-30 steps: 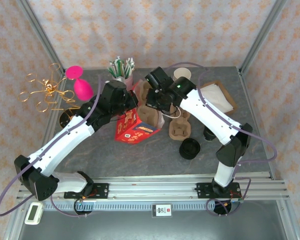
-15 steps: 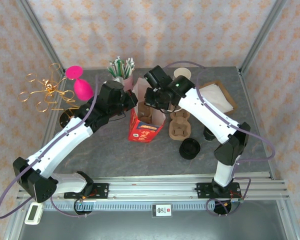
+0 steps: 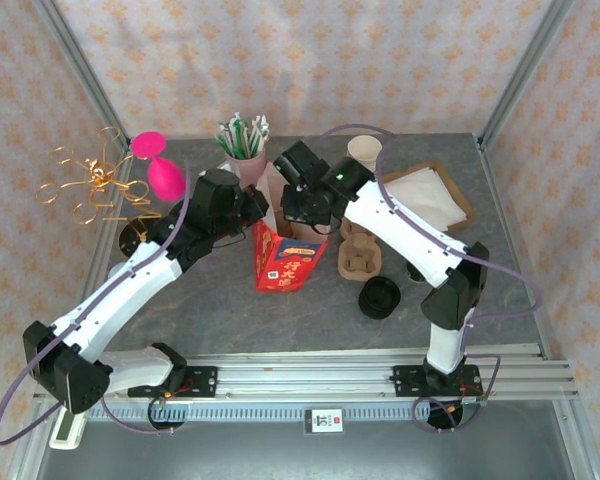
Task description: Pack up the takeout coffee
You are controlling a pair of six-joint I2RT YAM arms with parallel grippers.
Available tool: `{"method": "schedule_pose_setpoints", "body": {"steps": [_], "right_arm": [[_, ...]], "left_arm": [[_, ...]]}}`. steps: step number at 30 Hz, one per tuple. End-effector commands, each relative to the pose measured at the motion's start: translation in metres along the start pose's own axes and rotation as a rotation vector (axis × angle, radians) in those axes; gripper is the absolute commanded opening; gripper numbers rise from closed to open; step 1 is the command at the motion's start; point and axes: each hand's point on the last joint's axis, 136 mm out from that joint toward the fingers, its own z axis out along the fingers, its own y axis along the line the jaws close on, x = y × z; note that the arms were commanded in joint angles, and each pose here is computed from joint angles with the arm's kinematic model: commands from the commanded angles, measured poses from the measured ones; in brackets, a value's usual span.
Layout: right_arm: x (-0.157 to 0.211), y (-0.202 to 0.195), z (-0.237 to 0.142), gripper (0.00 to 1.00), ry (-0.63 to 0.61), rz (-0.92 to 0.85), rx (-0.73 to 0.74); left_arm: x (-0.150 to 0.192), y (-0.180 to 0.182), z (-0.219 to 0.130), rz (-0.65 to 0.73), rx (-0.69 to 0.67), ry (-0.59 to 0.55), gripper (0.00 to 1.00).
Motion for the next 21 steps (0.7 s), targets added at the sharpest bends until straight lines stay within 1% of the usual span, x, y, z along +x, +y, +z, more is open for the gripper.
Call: {"method": "schedule_pose_setpoints", "body": {"steps": [1,5,9,11,14,21], "right_arm": [[-0.002,-0.003,-0.006,0.23,-0.026,-0.036,0.041],[0.001,-0.003,-0.006,0.24,-0.03,-0.062,0.073],[0.003,-0.001,-0.006,0.25,-0.027,-0.068,0.069],[0.005,0.002,-0.006,0.25,-0.026,-0.074,0.061],[0.006,0.003,-0.006,0.26,-0.026,-0.076,0.061],[0.006,0.001,-0.007,0.28,-0.039,-0.082,0.084]], "left_arm": [[0.001,0.004,-0.004,-0.023,0.012,0.001,0.0],[0.006,0.012,-0.003,-0.023,-0.008,0.016,0.0],[0.007,0.017,-0.005,-0.019,-0.025,0.014,0.07],[0.006,0.02,-0.006,-0.016,-0.04,0.01,0.08],[0.006,0.024,-0.006,-0.01,-0.057,0.013,0.14],[0.007,0.032,-0.01,0.019,-0.098,0.017,0.2]]}}
